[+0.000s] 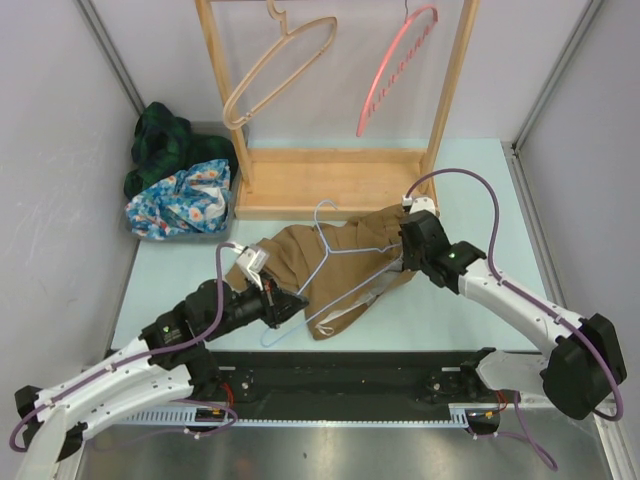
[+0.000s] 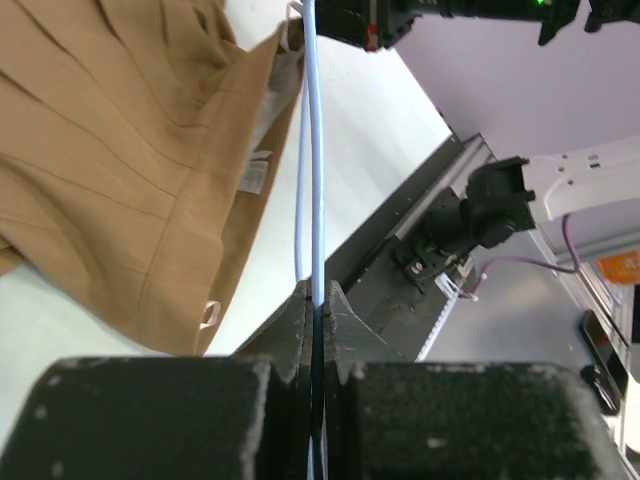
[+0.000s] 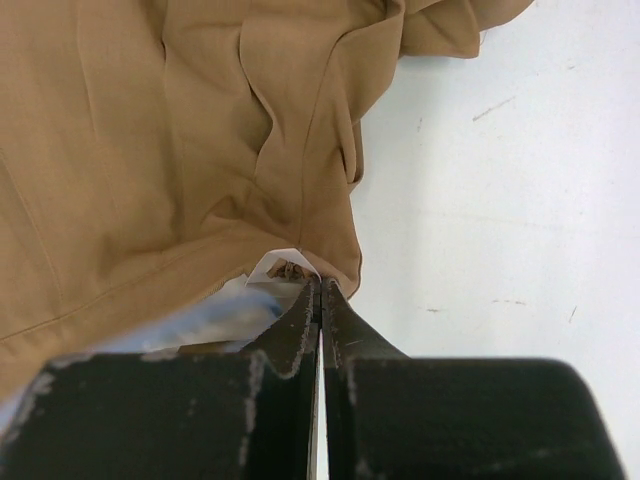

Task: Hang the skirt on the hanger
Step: Place skirt on hanger

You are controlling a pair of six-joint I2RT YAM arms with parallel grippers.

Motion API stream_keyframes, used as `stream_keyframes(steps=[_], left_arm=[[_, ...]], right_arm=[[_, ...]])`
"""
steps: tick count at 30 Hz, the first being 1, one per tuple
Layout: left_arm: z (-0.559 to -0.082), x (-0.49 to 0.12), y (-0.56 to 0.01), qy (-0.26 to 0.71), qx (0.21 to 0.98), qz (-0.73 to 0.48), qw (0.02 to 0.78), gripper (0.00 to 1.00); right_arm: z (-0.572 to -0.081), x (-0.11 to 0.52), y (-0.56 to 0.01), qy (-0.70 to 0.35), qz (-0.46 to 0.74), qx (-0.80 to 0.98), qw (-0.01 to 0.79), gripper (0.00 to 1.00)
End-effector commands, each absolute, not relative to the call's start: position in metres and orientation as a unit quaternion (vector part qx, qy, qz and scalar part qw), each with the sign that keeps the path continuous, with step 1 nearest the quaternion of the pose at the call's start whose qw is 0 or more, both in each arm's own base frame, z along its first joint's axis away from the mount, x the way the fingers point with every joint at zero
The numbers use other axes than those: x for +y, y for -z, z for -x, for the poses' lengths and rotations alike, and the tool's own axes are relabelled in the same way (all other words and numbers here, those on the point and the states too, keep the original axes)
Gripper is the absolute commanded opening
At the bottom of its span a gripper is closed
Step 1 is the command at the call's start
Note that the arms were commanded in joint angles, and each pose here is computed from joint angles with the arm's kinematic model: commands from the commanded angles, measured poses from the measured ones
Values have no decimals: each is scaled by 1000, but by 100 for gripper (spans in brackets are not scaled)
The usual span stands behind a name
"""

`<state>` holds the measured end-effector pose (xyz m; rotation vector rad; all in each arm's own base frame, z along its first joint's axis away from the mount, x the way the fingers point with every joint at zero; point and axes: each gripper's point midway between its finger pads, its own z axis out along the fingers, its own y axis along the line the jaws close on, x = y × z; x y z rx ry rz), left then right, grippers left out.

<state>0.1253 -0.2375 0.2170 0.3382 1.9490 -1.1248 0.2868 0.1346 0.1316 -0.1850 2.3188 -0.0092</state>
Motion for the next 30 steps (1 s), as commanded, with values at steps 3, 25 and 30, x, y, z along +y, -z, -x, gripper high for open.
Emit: stream_keyframes(steps=[3,25,30], left_arm=[[-108,-253,-223,496,758,-155,395,0],[-131,-251,-210,449,779,-107,424,0],[-132,-253,-211,451,777,-110,426,0]], right_arm=[[-296,133,-152,-14,39,901,432,0],[-294,134,-153,-21,43,901,431,0],[-296,135,-154,-22,41,900,434,0]])
